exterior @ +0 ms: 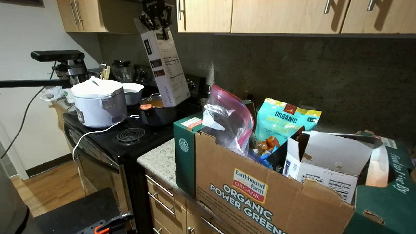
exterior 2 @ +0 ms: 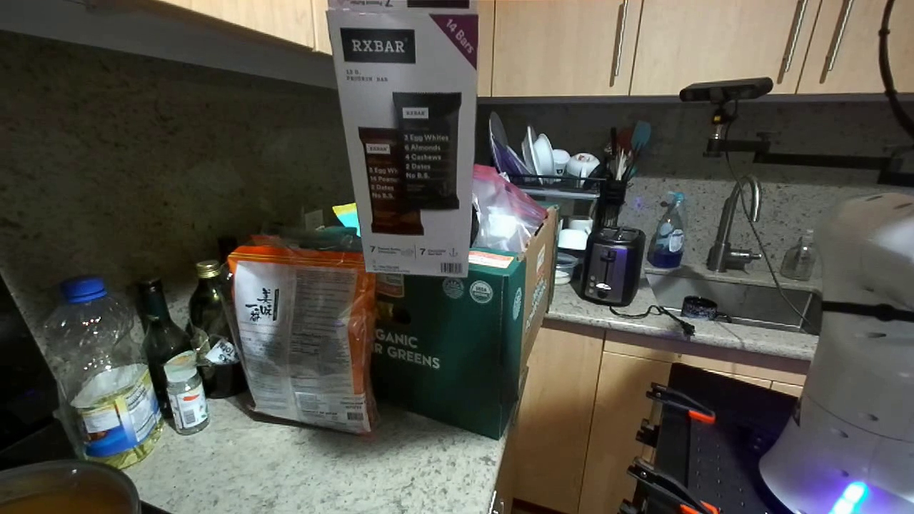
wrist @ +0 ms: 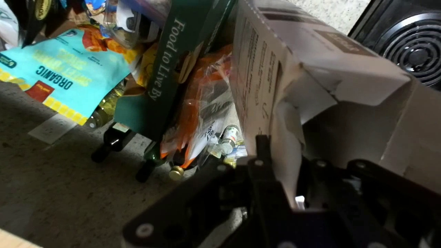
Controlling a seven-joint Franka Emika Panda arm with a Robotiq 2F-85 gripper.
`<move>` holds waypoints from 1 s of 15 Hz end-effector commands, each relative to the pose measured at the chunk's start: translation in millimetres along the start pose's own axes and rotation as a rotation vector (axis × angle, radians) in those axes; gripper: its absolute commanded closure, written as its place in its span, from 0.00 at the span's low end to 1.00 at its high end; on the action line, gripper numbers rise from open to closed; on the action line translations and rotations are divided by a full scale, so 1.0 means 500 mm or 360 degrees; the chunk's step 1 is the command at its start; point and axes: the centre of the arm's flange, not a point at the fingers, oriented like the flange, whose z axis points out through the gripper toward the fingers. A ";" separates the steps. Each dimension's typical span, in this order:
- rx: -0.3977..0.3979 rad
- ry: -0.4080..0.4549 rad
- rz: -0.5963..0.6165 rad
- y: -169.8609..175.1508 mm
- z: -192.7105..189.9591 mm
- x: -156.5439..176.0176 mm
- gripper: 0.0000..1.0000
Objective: Pick up the white box, put it on the table and open it
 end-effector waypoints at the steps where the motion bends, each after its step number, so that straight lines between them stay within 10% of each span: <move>1: 0.0118 0.0074 0.0044 -0.006 0.020 -0.038 0.97; 15: 0.0408 0.0135 0.0288 -0.006 0.277 -0.051 0.97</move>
